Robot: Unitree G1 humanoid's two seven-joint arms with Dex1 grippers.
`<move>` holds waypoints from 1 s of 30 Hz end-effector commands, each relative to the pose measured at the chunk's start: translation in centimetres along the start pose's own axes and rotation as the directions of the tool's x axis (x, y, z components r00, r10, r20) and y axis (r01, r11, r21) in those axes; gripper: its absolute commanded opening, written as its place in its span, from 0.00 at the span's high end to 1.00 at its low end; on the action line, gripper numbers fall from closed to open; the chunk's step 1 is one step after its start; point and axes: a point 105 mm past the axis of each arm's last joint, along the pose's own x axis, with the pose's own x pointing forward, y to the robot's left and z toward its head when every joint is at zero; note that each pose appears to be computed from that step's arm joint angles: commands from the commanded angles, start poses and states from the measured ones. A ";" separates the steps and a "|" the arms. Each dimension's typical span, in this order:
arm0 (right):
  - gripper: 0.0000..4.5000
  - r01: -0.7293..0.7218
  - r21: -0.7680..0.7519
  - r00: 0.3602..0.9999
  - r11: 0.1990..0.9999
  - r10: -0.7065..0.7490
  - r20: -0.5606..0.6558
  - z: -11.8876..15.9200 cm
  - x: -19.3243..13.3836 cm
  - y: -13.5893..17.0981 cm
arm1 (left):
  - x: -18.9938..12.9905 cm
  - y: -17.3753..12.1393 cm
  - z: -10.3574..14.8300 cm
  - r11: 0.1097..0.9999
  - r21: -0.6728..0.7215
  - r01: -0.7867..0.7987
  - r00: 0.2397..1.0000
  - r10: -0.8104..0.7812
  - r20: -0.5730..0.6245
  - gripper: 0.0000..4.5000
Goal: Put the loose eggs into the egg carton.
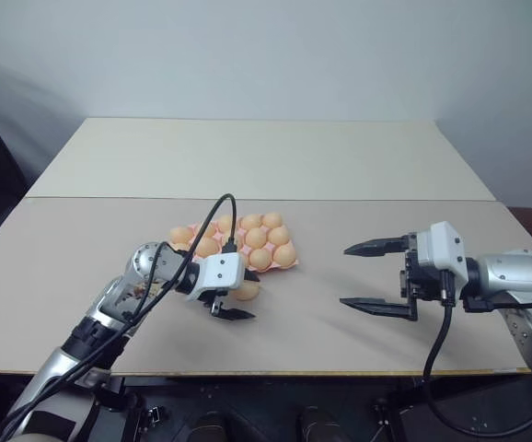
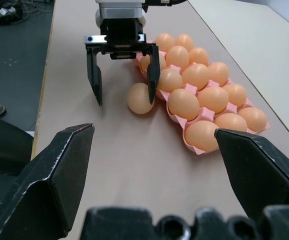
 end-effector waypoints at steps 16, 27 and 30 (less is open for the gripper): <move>0.00 0.009 -0.073 0.999 0.997 -0.006 0.046 1.8 0.1 -0.1 | -0.1 0.4 -0.9 0.994 0.110 -0.007 0.989 0.023 -0.145 0.41; 0.00 0.015 -0.075 0.999 0.997 -0.011 0.052 1.9 0.2 -0.3 | -1.0 0.3 2.2 0.998 0.067 -0.004 0.999 0.001 0.055 0.67; 0.00 0.015 -0.074 0.998 0.997 -0.011 0.056 2.0 0.2 -0.3 | -2.2 0.8 5.0 1.000 0.005 -0.019 0.975 0.018 0.220 0.67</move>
